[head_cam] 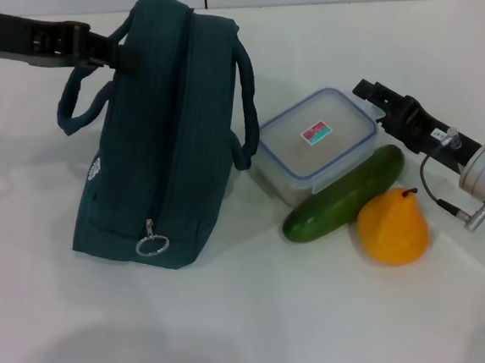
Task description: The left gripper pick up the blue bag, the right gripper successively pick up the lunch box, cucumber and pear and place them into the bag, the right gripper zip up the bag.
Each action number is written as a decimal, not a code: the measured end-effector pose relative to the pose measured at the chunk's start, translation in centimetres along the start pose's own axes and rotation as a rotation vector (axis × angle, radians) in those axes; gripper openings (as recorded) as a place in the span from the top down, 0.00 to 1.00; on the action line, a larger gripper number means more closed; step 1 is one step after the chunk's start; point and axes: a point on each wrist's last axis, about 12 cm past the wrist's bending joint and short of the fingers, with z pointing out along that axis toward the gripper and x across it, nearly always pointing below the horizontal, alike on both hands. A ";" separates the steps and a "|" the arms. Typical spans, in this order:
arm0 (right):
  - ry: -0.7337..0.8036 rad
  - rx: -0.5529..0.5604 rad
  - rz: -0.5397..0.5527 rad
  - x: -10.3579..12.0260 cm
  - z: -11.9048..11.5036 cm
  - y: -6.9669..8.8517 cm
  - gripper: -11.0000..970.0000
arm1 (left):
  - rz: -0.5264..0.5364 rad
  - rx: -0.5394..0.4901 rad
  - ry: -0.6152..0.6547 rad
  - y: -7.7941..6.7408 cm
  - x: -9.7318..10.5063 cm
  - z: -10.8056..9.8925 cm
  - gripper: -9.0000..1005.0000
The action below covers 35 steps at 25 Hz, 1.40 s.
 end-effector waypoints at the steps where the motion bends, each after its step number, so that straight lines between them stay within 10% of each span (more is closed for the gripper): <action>1: 0.006 0.012 -0.001 0.1 0.1 -0.1 0.32 | -0.001 0.000 0.000 0.0 0.0 0.0 0.94; 19: 0.025 -0.027 0.000 0.5 0.3 0.4 0.33 | 0.013 -0.016 -0.018 0.3 -0.1 -0.1 0.94; 35: 0.025 -0.049 0.005 0.8 -0.7 0.2 0.58 | 0.021 -0.020 -0.019 0.3 -0.1 -0.1 0.94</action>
